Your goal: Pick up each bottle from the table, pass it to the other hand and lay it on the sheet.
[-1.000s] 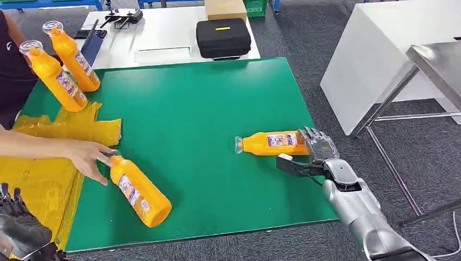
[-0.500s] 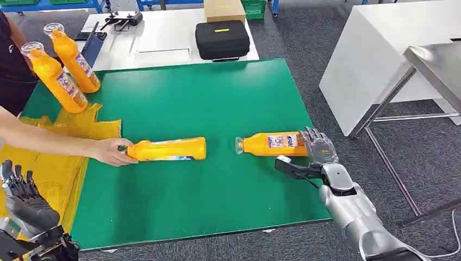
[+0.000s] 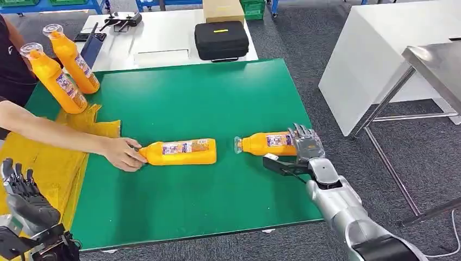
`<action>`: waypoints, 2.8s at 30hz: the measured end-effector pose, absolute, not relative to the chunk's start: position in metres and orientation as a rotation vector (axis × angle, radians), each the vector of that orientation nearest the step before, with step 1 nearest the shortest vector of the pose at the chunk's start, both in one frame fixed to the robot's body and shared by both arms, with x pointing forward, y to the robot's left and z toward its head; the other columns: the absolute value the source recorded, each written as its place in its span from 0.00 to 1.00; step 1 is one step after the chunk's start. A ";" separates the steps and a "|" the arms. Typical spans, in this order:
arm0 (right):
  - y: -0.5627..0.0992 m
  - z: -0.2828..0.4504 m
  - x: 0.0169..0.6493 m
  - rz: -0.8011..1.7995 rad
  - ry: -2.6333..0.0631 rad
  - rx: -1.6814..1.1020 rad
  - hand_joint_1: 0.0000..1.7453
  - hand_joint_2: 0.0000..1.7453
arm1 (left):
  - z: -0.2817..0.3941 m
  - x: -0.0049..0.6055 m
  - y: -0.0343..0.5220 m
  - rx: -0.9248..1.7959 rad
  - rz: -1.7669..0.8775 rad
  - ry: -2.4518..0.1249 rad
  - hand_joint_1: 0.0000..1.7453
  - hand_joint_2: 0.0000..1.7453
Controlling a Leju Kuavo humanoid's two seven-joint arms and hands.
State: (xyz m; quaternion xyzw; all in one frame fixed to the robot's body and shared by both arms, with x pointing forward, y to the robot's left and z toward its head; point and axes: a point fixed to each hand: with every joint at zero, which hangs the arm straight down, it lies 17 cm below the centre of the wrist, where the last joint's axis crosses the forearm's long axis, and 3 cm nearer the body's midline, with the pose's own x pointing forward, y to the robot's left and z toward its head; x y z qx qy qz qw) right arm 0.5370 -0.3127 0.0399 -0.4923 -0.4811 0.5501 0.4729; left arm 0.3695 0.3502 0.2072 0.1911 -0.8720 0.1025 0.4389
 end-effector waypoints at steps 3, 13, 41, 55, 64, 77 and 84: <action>-0.295 0.043 0.543 1.354 -1.198 -1.191 0.00 1.00 | 0.208 0.368 0.350 0.480 0.260 -2.168 0.00 0.00; -0.268 0.042 0.556 1.372 -1.168 -1.128 0.47 1.00 | 0.208 0.362 0.344 0.474 0.248 -2.169 0.00 0.00; -0.365 0.034 0.565 1.417 -0.946 -1.092 0.00 1.00 | 0.211 0.335 0.364 0.510 0.283 -2.165 0.00 0.00; -0.378 0.006 0.541 1.381 -0.929 -1.052 1.00 1.00 | 0.215 0.339 0.362 0.499 0.285 -2.179 0.00 0.00; -0.372 -0.006 0.531 1.369 -0.945 -1.036 1.00 1.00 | 0.217 0.350 0.358 0.483 0.288 -2.188 0.00 0.00; -0.349 -0.004 0.534 1.363 -1.004 -0.999 1.00 1.00 | 0.195 0.366 0.351 0.227 0.348 -2.085 0.00 1.00; -0.259 0.024 0.541 1.135 -1.327 -0.637 1.00 1.00 | 0.155 0.377 0.308 -0.302 0.281 -1.912 0.00 1.00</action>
